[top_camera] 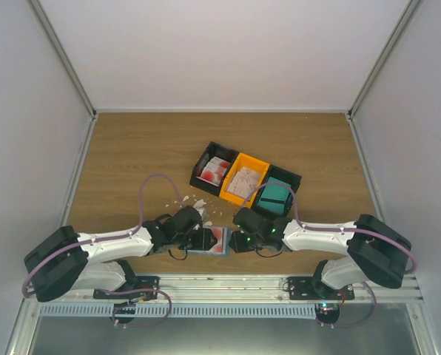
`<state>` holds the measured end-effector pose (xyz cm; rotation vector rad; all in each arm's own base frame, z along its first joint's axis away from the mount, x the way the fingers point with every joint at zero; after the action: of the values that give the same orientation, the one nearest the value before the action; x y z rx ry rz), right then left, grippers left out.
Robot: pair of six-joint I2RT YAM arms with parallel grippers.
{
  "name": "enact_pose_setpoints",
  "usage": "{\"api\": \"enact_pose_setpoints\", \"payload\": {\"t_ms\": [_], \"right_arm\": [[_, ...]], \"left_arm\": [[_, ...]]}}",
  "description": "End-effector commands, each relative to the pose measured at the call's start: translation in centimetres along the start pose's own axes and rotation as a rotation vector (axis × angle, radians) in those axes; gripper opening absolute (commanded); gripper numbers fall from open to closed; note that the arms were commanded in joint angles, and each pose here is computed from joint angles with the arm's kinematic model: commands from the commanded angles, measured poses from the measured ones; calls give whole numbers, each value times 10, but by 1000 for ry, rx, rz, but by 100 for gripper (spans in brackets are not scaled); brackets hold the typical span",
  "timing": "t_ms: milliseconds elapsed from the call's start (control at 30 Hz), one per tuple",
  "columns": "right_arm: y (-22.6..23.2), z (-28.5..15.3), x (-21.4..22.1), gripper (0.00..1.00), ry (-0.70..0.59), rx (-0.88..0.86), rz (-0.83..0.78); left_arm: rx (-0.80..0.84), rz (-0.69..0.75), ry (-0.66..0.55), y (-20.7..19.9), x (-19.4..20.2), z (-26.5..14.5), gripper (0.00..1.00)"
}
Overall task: Put the credit cards into the card holder
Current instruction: Insert the credit card into the card holder.
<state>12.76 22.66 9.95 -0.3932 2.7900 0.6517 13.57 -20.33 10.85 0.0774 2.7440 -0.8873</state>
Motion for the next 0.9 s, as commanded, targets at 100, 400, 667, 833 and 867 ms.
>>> {"api": "enact_pose_setpoints", "payload": {"t_ms": [100, 400, 667, 833, 867], "right_arm": [[-9, 2, 2, 30, -3, 25, 20], [-1, 6, -1, 29, 9, -30, -18], [2, 10, -1, 29, 27, -61, -45], [4, 11, -1, 29, 30, -69, -56], [4, 11, -2, 29, 31, -69, -57]], "left_arm": [[-88, 48, -27, -1, -9, -14, 63], [-73, 49, 11, 2, -6, 0, 46], [-64, 53, 51, 3, -5, 15, 39], [-41, 68, 58, 0, -6, 17, 31], [-33, 74, 57, -1, -6, 16, 31]]}}
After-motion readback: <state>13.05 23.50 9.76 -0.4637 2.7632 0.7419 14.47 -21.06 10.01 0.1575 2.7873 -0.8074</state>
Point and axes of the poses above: each gripper's point midway between its finger pads, its own z axis out along the fingers, its own y axis along the line the jaws close on, x = y × z, the point moved 9 cm from there along -z, back along the fingers, and after that the axes turned 3 degrees about -z, right-handed, at the moved point
